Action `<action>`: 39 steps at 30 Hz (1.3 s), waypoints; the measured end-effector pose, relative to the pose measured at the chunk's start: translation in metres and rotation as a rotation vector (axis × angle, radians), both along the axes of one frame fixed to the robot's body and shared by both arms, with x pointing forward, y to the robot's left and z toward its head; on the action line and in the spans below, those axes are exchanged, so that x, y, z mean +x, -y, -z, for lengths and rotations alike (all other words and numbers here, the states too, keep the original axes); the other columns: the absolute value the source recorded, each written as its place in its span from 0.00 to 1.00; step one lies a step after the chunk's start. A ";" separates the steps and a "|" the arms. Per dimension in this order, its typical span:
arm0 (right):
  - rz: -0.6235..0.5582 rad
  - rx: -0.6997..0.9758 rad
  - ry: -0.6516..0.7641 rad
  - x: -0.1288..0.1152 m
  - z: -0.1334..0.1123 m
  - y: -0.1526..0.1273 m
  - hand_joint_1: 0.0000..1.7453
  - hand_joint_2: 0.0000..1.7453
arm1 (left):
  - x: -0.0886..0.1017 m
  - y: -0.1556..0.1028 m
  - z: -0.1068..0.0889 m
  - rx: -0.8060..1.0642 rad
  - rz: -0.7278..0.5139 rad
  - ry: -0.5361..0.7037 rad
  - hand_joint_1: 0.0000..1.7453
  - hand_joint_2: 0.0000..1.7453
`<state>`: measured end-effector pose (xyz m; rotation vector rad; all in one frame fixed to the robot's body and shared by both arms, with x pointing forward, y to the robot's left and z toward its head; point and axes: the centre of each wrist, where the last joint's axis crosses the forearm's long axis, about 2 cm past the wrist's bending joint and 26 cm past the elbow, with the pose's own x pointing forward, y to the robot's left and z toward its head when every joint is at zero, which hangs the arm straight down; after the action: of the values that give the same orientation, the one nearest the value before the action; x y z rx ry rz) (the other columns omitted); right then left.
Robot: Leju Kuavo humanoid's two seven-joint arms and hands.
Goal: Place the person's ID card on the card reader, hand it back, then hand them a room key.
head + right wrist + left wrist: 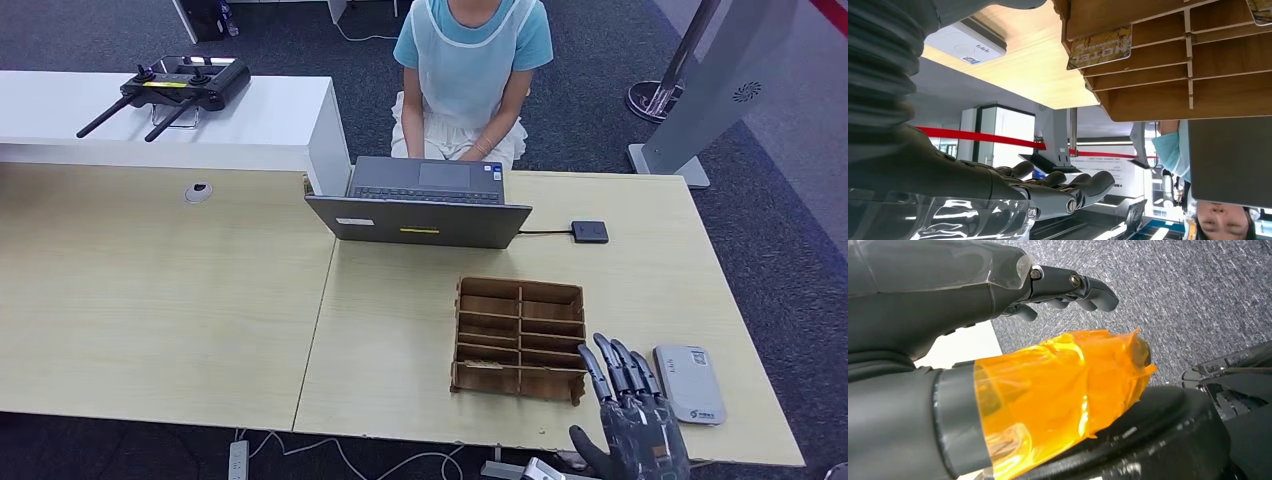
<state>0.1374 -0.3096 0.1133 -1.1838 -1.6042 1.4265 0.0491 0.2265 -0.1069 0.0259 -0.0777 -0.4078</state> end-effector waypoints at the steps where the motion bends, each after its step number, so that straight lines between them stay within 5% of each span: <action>1: 0.004 -0.002 0.000 0.001 0.001 0.000 0.00 1.00 | 0.000 0.000 0.000 -0.001 0.001 0.000 0.00 0.00; 39: 0.144 0.017 -0.050 0.060 0.006 0.009 0.00 1.00 | -0.001 0.001 0.000 0.005 0.009 -0.003 0.00 0.00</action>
<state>0.1969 -0.3185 0.1072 -1.2185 -1.4642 1.3381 0.0485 0.2251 -0.1068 0.0300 -0.0738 -0.4167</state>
